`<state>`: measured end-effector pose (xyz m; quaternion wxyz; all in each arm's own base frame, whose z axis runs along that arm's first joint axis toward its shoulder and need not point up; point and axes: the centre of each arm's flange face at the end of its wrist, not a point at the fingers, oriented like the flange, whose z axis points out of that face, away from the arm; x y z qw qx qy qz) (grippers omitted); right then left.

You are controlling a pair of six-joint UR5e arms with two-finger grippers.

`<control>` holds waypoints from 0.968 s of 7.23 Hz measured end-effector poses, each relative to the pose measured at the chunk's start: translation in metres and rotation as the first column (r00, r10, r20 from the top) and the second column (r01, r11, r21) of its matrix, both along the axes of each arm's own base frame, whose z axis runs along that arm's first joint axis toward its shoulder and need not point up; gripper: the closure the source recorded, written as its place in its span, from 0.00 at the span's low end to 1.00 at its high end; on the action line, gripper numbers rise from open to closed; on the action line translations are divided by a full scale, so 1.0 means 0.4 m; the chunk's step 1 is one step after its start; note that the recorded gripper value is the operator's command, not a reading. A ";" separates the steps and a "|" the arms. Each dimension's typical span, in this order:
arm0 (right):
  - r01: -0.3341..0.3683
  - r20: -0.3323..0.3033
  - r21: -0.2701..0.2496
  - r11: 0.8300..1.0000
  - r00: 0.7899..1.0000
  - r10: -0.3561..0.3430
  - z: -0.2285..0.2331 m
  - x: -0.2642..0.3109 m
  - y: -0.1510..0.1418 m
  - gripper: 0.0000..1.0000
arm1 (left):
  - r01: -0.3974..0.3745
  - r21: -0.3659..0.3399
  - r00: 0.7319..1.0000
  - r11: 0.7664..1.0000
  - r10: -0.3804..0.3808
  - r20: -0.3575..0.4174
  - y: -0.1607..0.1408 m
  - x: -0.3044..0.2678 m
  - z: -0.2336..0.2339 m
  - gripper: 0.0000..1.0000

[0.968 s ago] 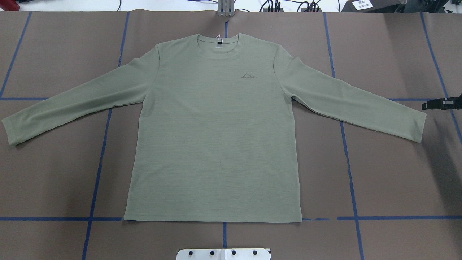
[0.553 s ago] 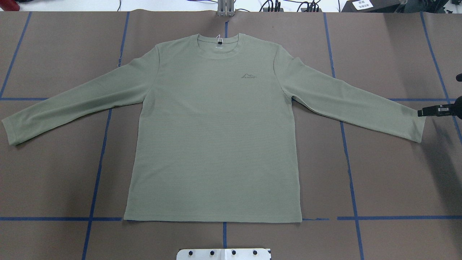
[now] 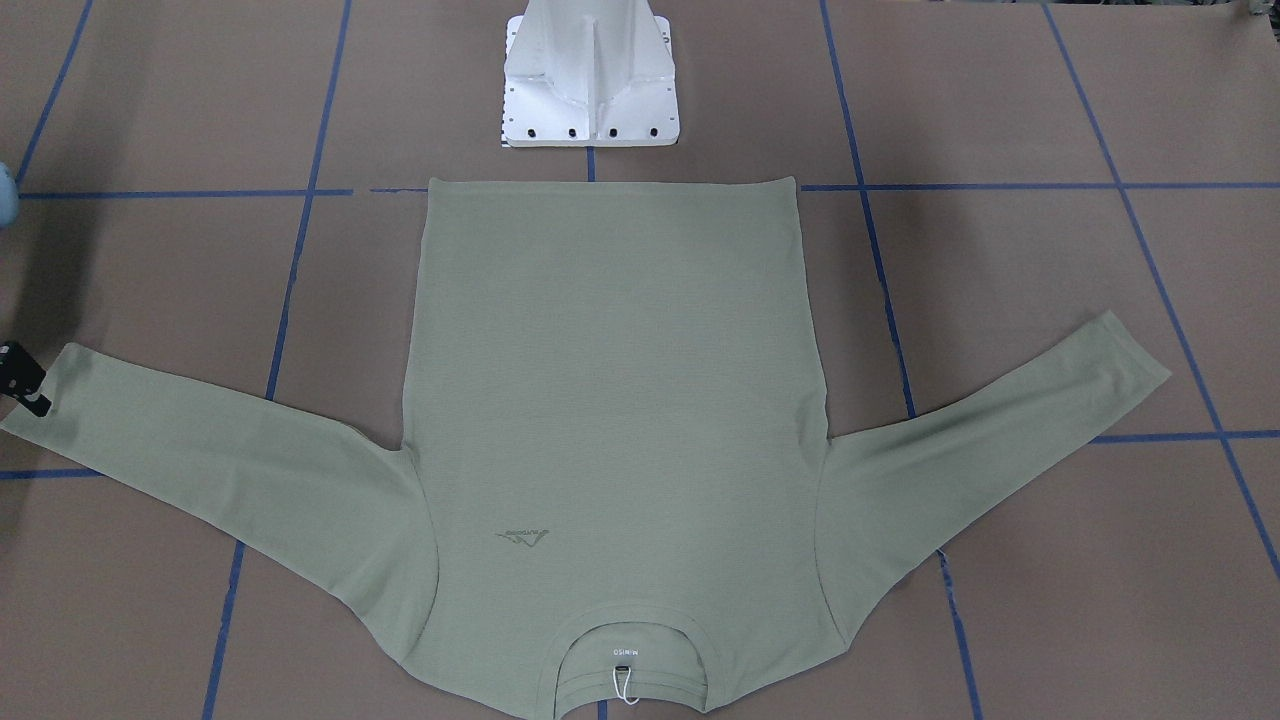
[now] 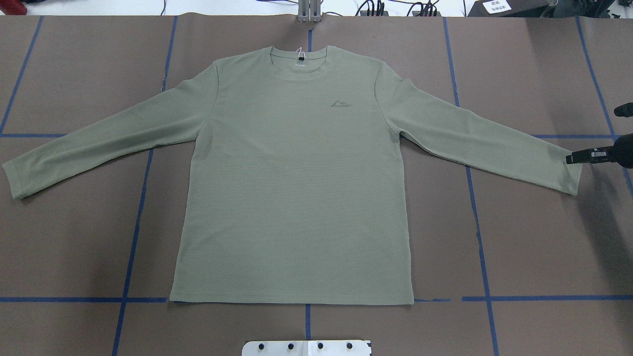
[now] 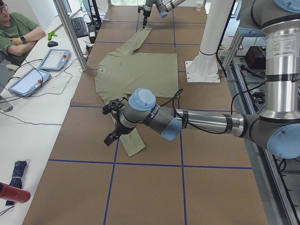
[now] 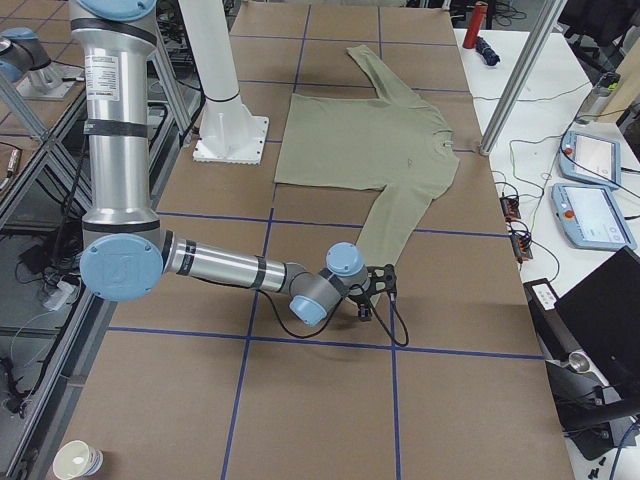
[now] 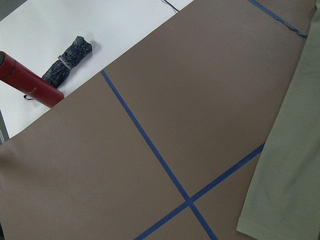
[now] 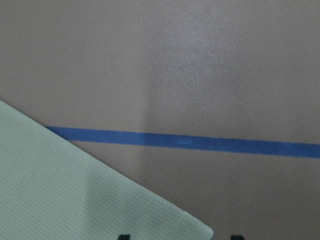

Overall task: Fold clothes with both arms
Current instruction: 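Lower the right gripper and grasp the cuff of the sleeve nearest it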

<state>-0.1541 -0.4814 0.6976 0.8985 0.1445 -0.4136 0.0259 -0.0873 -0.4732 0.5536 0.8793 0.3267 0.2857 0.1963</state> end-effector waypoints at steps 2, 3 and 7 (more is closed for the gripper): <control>0.001 -0.001 -0.001 1.000 1.000 -0.001 0.001 -0.002 -0.002 0.49 | 0.000 -0.001 1.000 1.000 0.000 0.001 0.000 0.000 0.003 0.00; 0.000 0.000 0.001 1.000 1.000 0.000 -0.001 -0.004 -0.005 0.70 | 0.000 -0.002 1.000 1.000 0.000 0.001 0.000 0.000 0.004 0.00; 0.003 0.022 0.032 0.999 1.000 -0.003 -0.055 -0.019 -0.035 1.00 | 0.000 -0.004 1.000 1.000 0.000 0.001 0.000 0.000 0.007 0.00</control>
